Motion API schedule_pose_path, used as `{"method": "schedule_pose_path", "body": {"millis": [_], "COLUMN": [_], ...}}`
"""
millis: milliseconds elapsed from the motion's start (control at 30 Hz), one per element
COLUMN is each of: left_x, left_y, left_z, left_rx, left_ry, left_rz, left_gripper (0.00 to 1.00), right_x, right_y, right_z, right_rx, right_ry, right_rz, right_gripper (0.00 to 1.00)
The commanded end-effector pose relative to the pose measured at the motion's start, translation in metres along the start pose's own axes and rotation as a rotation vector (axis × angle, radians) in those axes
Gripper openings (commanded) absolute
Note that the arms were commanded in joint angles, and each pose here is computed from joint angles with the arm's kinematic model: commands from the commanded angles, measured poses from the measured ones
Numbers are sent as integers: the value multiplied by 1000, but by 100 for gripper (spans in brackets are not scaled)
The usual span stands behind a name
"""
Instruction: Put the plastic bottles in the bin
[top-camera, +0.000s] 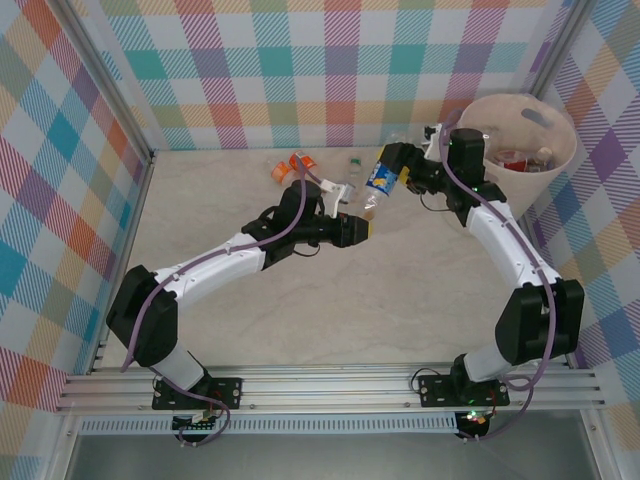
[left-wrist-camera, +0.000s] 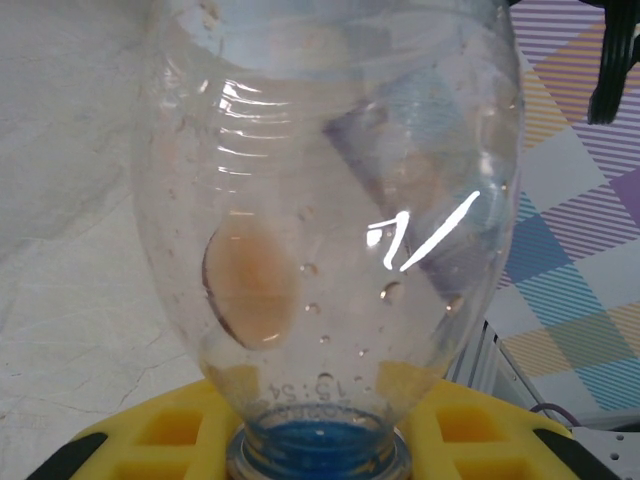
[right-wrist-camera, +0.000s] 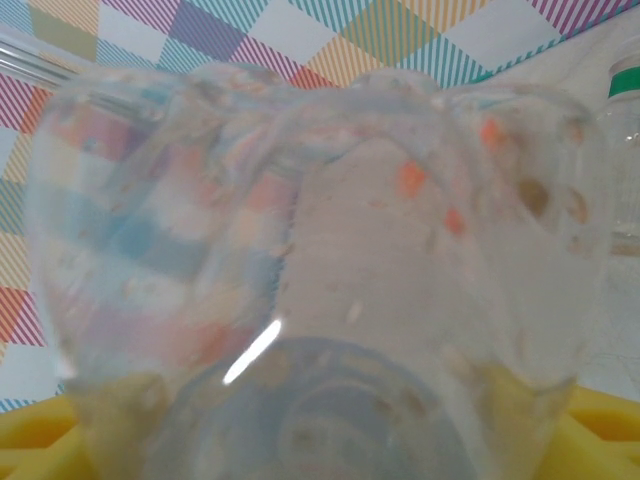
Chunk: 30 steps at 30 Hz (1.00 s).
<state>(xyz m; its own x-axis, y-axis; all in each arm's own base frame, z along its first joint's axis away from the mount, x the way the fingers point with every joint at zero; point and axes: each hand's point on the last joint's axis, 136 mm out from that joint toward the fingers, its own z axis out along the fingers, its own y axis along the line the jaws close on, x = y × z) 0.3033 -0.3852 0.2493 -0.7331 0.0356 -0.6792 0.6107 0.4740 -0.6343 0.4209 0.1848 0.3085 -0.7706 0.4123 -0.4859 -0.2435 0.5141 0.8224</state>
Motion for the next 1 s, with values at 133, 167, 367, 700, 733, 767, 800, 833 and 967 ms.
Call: {"method": "schedule_pose_path", "body": {"millis": [133, 167, 367, 700, 733, 767, 800, 833, 967], "left_x": [-8, -9, -15, -27, -28, -27, -27, -26, -25], "left_y": [-17, -17, -22, -15, -13, -11, -9, -7, -3], "left_z": [-6, -7, -12, -39, -39, -39, -38, -37, -33], "left_rx": [38, 35, 32, -75, -86, -94, -101, -109, -115], "left_ry": [-24, -26, -35, -129, -135, -135, -135, -132, -125], "left_rz": [23, 25, 17, 48, 44, 42, 36, 32, 19], "left_gripper": [0, 0, 81, 100, 100, 100, 100, 100, 100], "right_x": [-10, -10, -22, -111, -120, -127, -137, -146, -179], "right_y": [12, 12, 18, 38, 39, 41, 43, 44, 39], "right_z": [-3, -4, -23, -111, -121, -129, -140, -149, -187], "right_rx": [15, 23, 65, 255, 271, 279, 292, 309, 479], "right_ry": [-17, -21, -94, -429, -465, -492, -526, -556, -691], "right_rz": [-72, -80, -158, -368, -381, -387, -393, -404, -506], "right_gripper": [65, 63, 53, 49, 49, 49, 49, 49, 51]}}
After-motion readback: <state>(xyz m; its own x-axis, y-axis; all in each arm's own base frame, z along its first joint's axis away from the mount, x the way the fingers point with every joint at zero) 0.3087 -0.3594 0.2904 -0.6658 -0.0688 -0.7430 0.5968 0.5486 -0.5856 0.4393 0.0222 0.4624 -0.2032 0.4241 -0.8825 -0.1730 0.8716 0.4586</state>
